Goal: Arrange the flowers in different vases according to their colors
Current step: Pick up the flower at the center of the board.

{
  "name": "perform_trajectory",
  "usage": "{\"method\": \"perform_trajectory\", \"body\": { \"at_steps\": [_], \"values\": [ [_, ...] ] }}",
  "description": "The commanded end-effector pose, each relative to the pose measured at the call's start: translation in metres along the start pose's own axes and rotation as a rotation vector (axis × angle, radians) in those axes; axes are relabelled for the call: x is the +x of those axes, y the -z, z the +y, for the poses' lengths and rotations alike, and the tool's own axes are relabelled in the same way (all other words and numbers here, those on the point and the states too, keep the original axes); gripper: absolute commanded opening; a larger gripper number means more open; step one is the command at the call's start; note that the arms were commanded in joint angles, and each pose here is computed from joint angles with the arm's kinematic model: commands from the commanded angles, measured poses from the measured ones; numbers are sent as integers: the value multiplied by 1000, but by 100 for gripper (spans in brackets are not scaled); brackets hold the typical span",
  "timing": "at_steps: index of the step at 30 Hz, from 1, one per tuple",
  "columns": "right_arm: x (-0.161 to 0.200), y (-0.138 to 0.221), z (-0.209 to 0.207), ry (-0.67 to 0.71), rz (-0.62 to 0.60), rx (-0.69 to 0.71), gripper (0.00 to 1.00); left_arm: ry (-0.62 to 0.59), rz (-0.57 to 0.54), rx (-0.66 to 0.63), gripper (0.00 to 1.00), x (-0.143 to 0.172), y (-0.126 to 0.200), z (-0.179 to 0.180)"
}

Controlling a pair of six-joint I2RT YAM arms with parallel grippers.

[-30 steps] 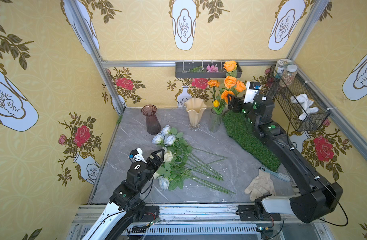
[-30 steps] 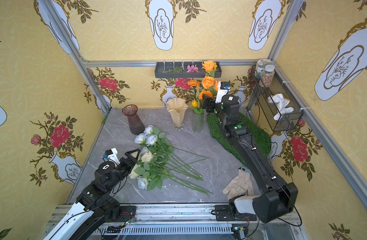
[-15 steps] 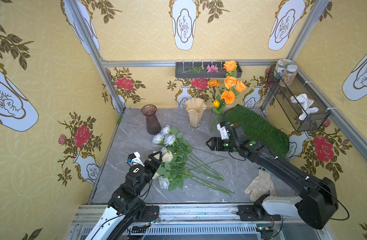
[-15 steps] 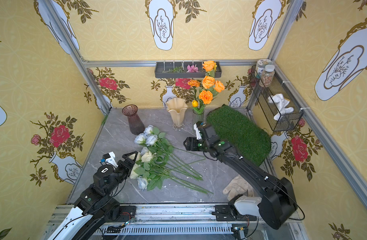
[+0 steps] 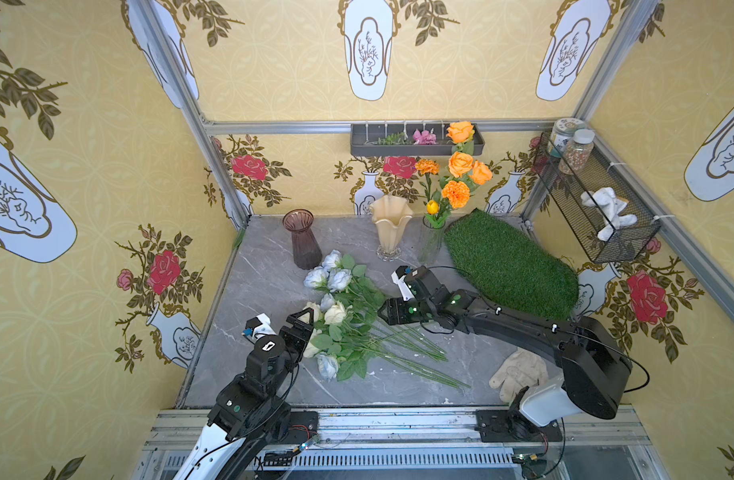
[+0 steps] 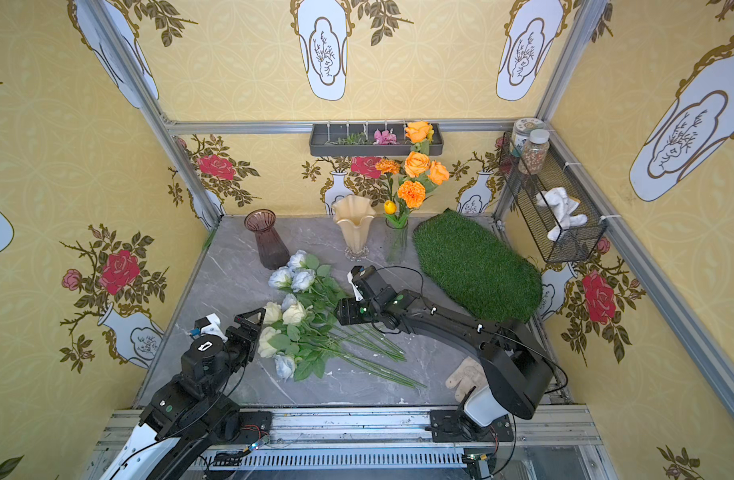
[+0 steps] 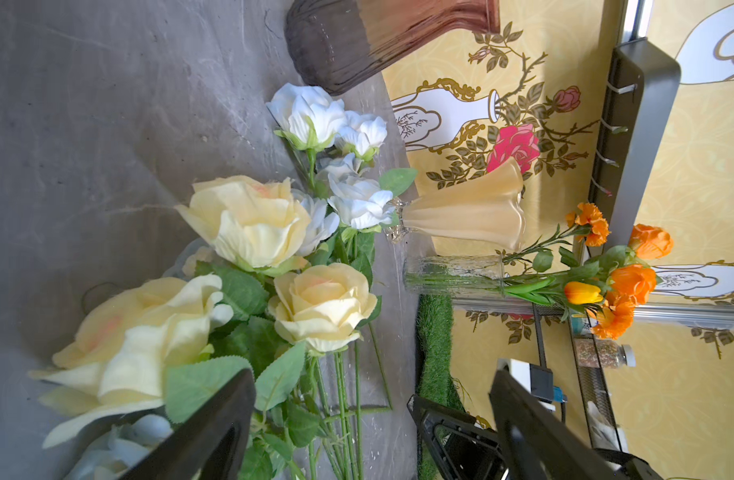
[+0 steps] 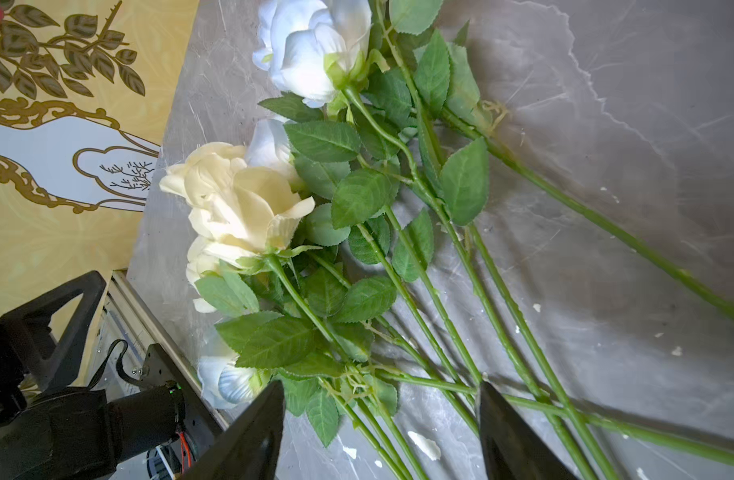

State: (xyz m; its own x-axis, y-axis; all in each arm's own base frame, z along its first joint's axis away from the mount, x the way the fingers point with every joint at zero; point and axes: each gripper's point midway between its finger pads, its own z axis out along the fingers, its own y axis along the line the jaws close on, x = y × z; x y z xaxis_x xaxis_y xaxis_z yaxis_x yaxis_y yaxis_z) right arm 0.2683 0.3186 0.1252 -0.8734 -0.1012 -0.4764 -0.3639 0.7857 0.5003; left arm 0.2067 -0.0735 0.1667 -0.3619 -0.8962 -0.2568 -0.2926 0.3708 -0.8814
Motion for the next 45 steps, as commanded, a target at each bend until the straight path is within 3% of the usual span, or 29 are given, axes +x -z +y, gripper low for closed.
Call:
{"method": "perform_trajectory", "body": {
  "at_steps": [1, 8, 20, 26, 30, 45],
  "values": [
    [-5, -8, -7, -23, 16, 10, 72, 31, -3, -19, 90, 0, -1, 6],
    [-6, -38, -31, -101, 142, 49, 46, 22, 22, -19, 90, 5, -2, 6],
    [7, -70, -56, -109, 199, 134, 47, -9, 8, -12, 94, 2, -3, 2],
    [15, -87, -67, -115, 242, 153, 38, -13, -11, -7, 97, -1, -5, 0],
    [16, -91, -71, -109, 251, 176, 37, -19, -20, -2, 98, -2, -6, -1],
    [-11, -47, -57, 41, 218, 191, 45, -38, -12, 3, 99, 0, -10, -5]
  ]
}}
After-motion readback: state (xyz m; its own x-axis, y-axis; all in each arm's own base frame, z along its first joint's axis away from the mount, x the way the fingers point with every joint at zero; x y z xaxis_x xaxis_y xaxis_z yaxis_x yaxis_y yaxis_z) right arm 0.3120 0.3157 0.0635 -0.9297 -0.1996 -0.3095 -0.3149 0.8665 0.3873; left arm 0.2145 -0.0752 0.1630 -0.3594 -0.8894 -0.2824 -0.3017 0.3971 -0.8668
